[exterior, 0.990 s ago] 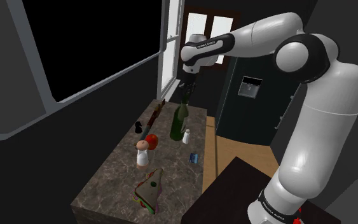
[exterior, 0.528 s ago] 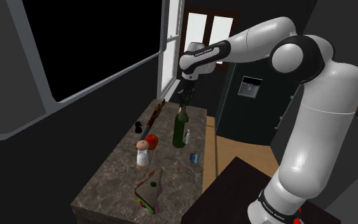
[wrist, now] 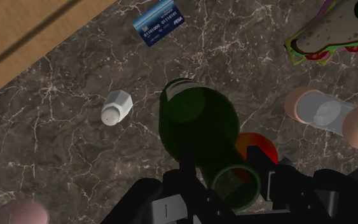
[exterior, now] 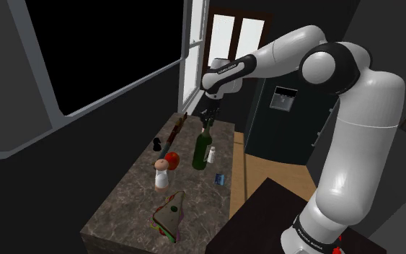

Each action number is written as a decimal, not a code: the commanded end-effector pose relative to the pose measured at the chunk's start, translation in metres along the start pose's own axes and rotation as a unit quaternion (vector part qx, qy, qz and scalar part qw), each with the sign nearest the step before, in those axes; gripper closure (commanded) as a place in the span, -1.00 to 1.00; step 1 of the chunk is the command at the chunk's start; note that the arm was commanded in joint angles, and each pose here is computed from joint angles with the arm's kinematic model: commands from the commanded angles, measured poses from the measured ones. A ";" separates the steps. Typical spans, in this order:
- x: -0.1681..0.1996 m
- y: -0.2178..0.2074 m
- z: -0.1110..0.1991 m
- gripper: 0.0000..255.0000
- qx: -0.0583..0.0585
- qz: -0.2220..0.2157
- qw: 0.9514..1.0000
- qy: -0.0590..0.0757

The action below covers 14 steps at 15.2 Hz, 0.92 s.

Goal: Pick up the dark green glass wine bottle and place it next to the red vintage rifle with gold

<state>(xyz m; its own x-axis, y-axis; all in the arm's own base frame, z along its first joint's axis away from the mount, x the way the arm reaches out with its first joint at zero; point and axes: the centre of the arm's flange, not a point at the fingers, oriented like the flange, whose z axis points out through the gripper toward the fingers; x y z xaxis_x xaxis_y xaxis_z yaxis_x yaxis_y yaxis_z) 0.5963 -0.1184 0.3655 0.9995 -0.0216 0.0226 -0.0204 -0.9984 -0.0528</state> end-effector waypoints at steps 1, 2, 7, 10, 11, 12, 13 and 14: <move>0.000 0.001 0.010 1.00 0.000 0.000 1.000 0.001; 0.000 0.001 0.017 1.00 0.000 0.000 1.000 0.001; 0.000 0.001 0.017 1.00 0.000 0.000 1.000 0.001; 0.000 0.001 0.017 1.00 0.000 0.000 1.000 0.001; 0.000 0.001 0.017 -1.00 0.000 0.000 1.000 0.001; 0.000 0.001 0.017 -1.00 0.000 0.000 1.000 0.001; 0.000 0.001 0.017 -1.00 0.000 0.000 1.000 0.001; 0.000 0.001 0.017 -1.00 0.000 0.000 1.000 0.001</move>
<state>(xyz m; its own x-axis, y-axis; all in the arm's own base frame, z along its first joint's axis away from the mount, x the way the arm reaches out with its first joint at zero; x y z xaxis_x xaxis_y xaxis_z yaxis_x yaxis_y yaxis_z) 0.5964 -0.1188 0.3480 0.9995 -0.0217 0.0237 -0.0204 -0.9984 -0.0526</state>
